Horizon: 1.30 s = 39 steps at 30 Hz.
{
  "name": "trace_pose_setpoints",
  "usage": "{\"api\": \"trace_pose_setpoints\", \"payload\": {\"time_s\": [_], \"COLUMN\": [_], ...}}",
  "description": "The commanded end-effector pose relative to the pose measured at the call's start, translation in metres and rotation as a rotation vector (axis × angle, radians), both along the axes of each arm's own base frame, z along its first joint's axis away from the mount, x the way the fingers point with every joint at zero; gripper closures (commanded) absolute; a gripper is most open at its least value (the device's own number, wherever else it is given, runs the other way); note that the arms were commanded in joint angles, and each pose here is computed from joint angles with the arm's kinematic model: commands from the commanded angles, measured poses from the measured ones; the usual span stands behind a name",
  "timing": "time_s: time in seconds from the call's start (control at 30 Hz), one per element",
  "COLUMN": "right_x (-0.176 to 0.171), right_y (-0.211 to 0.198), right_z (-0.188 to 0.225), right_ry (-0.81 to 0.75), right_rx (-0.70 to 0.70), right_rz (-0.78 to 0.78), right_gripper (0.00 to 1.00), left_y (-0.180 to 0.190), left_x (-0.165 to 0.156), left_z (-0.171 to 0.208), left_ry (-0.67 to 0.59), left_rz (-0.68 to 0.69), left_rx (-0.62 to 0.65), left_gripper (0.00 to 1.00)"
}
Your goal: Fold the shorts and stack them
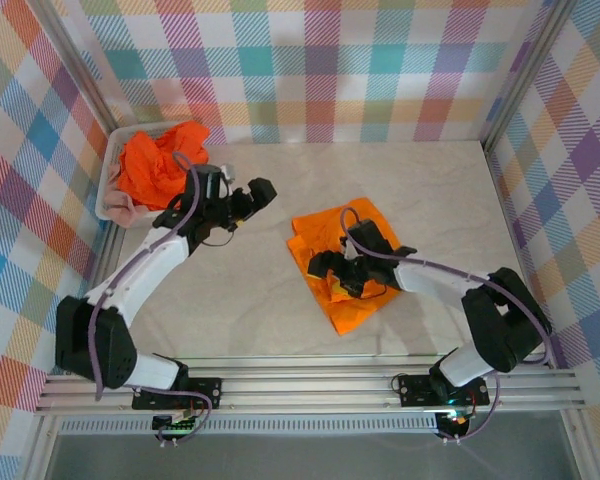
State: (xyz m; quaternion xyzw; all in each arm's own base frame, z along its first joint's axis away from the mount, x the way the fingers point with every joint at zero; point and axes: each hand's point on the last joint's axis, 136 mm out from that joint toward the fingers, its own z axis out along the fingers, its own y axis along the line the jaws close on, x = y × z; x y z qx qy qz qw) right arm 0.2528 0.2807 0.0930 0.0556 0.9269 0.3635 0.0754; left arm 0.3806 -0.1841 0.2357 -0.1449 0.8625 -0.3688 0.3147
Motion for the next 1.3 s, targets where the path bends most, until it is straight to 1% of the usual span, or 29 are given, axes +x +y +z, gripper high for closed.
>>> {"api": "trace_pose_setpoints", "payload": {"time_s": [0.0,0.17,0.27,0.37,0.53,0.57,0.7,0.77,0.9,1.07,1.17,1.27], "right_x": [0.004,0.021,0.032,0.038,0.042,0.042,0.045,0.047,0.057,0.07,0.079,0.084], "right_y": [-0.019,-0.018,-0.008,0.004,0.004,0.002,-0.016,-0.028,-0.063,-0.111,-0.142,-0.177], "right_z": [0.022,0.019,0.009,-0.01,-0.041,-0.048,-0.068,-0.073,-0.082,-0.089,-0.088,-0.086], "right_ry": [-0.166,-0.25,-0.264,-0.226,-0.164,-0.148,-0.101,-0.061,-0.003,0.072,0.079,0.128], "right_rx": [-0.283,-0.632,-0.754,-0.79,-0.864,-0.884,-0.953,-0.953,-0.976,-0.973,-0.987,-0.99], "right_rz": [0.096,0.214,0.287,0.339,0.377,0.386,0.371,0.336,0.276,0.213,0.205,0.161], "right_gripper": [0.11,0.14,0.16,0.2,0.26,0.29,0.46,0.52,0.58,0.61,0.62,0.62], "left_y": [0.025,0.06,0.07,0.073,0.073,0.073,0.072,0.073,0.072,0.071,0.071,0.071], "left_x": [-0.024,-0.047,-0.057,-0.064,-0.069,-0.069,-0.07,-0.071,-0.071,-0.072,-0.072,-0.073], "left_z": [0.008,0.016,0.014,0.008,0.0,0.0,-0.003,-0.005,-0.007,-0.01,-0.01,-0.012], "left_ry": [-0.029,-0.052,-0.046,-0.031,-0.016,-0.014,-0.007,-0.004,0.0,0.007,0.007,0.01], "left_rz": [0.03,0.099,0.109,0.11,0.11,0.108,0.105,0.104,0.106,0.105,0.104,0.102], "left_rx": [0.093,0.146,0.147,0.142,0.133,0.132,0.128,0.129,0.119,0.116,0.115,0.116], "left_gripper": [0.0,0.0,0.0,0.0,0.0,0.0,0.0,0.0,0.0,0.0,0.0,0.0]}}
